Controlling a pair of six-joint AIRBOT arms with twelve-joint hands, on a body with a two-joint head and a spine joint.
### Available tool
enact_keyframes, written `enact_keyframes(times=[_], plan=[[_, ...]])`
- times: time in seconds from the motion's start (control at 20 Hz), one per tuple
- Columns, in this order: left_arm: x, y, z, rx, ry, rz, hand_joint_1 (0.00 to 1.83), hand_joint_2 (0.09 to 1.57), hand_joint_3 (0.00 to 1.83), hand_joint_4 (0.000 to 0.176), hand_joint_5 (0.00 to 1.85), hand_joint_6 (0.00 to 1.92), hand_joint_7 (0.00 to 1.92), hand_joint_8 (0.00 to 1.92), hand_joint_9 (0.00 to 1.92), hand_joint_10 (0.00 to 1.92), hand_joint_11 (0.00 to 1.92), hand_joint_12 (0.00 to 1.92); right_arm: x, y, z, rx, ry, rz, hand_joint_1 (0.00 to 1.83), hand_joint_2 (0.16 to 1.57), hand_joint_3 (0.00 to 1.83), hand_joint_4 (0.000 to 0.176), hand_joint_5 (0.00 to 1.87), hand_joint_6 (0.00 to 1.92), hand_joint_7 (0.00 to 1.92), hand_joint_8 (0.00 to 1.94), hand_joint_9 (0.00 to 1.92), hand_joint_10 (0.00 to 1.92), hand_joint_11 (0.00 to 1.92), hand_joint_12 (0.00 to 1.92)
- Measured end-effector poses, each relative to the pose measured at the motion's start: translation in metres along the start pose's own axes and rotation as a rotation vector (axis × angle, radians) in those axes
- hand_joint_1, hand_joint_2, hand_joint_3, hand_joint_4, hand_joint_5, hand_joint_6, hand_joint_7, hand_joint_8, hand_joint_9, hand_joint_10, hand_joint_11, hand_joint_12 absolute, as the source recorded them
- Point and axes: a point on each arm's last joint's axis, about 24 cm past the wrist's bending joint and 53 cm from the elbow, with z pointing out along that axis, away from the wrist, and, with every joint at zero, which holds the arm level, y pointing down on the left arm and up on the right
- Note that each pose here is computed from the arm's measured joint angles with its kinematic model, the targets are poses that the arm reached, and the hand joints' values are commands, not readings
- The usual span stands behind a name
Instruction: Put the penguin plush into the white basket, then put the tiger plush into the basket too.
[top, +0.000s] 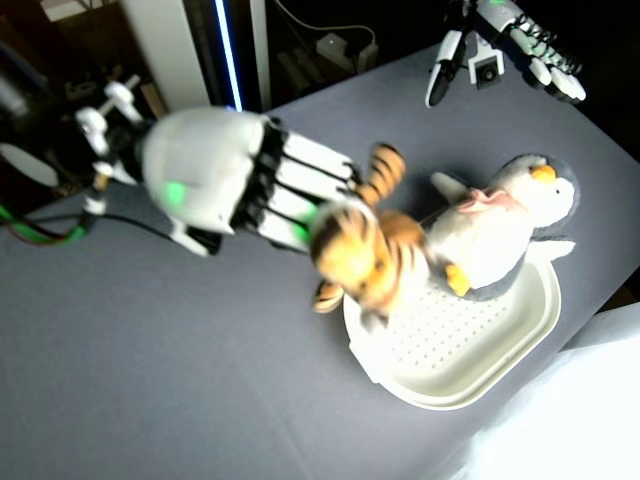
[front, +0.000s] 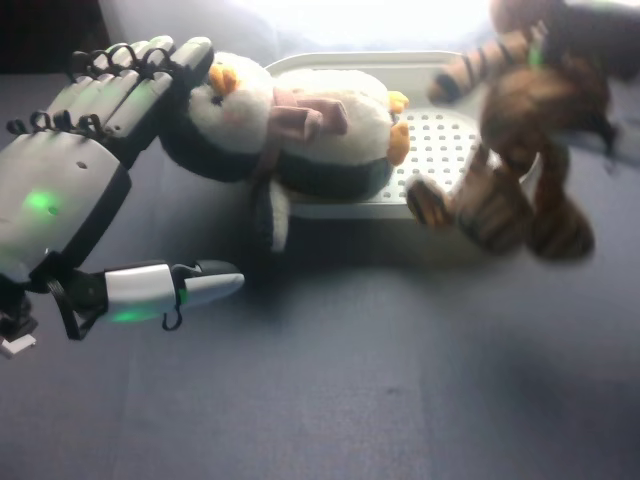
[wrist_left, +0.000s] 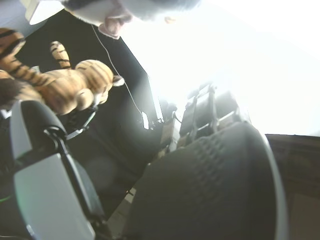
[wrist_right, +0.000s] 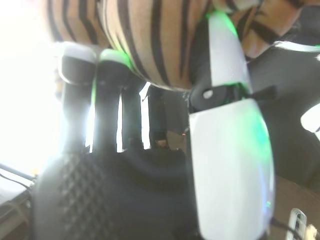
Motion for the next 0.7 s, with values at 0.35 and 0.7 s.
enact_keyframes(times=[0.35,0.7], plan=[[0.004,-0.005,-0.001,0.013,0.012,-0.016,0.86,0.80,0.01,0.150,0.00,0.00,0.00,0.00,0.00,0.00,0.00,0.00,0.031,-0.033,0.024,0.113,0.106,-0.010,1.14,1.00,0.00,0.008,0.58,0.01,0.55,0.04,0.44,0.28,0.09,1.20],[0.003,-0.001,-0.007,-0.005,0.008,-0.023,0.86,0.81,0.01,0.110,0.00,0.00,0.00,0.00,0.00,0.00,0.00,0.00,0.012,-0.017,0.002,0.076,0.038,0.040,1.24,1.06,0.01,0.052,0.37,0.01,0.33,0.01,0.31,0.01,0.00,0.73]])
